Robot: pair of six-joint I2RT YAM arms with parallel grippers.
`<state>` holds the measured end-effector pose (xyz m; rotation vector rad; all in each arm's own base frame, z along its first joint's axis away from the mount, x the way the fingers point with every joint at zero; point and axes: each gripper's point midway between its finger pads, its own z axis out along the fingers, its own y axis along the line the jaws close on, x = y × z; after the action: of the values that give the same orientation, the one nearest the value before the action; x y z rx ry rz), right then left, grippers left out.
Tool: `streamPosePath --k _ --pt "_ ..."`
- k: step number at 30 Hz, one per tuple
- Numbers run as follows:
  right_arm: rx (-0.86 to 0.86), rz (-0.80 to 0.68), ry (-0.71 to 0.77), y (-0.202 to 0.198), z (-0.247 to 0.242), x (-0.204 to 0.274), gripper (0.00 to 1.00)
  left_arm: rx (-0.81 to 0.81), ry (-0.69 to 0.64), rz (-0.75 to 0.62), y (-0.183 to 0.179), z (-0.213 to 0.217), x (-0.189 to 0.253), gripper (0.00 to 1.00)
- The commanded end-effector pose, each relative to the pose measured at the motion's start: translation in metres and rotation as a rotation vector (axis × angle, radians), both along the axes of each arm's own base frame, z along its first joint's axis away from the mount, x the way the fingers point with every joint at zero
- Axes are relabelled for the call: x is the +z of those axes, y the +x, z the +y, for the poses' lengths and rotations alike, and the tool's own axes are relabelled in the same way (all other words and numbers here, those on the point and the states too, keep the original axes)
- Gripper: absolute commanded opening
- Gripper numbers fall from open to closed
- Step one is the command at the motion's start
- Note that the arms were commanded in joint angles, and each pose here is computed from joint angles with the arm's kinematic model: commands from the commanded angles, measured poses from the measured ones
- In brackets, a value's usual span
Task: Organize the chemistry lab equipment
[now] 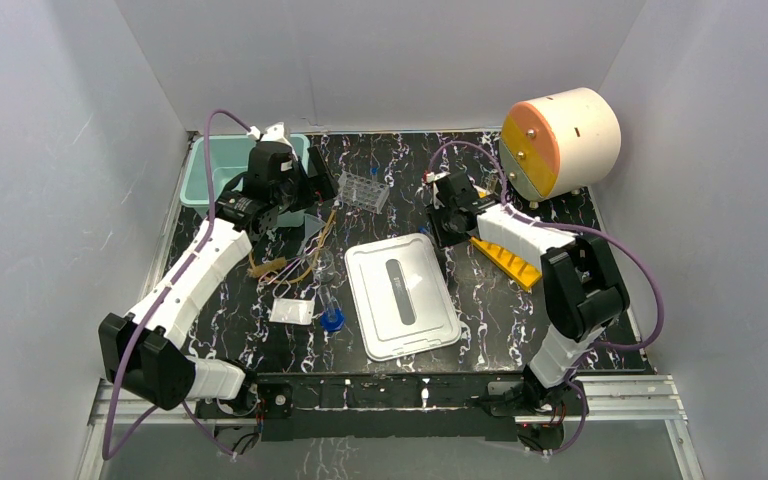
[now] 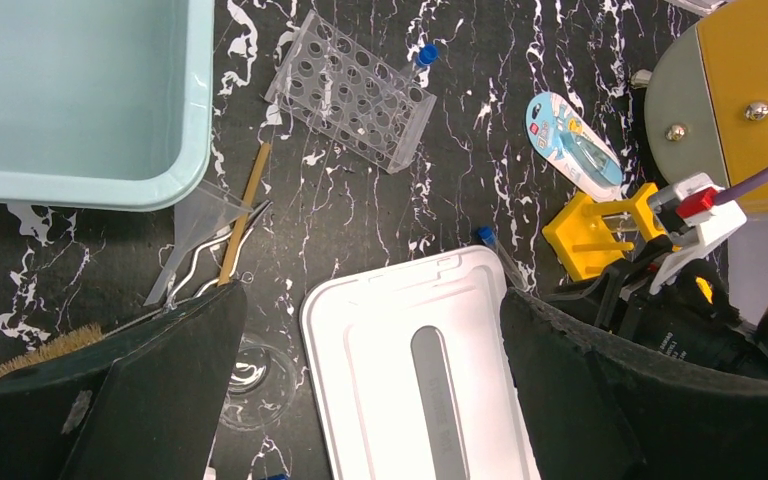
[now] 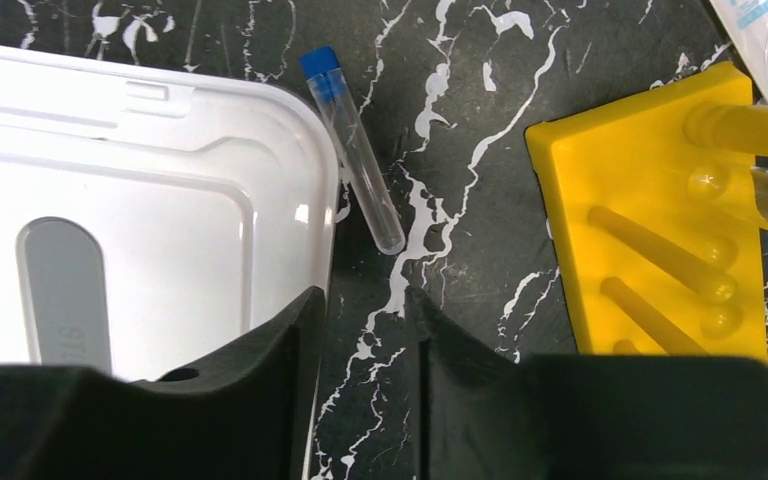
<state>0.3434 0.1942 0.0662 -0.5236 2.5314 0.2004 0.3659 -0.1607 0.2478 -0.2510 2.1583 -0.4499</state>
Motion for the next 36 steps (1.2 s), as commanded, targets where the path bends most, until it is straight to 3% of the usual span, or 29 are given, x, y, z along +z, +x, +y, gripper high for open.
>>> streamPosePath --k 1,36 --pt "-0.016 -0.042 -0.028 0.014 -0.003 0.000 0.46 -0.007 -0.017 -0.024 0.005 -0.002 0.008 0.98" --pt "0.032 -0.059 -0.086 0.075 0.016 -0.046 0.37 -0.019 -0.009 -0.002 0.003 -0.004 0.001 0.98"
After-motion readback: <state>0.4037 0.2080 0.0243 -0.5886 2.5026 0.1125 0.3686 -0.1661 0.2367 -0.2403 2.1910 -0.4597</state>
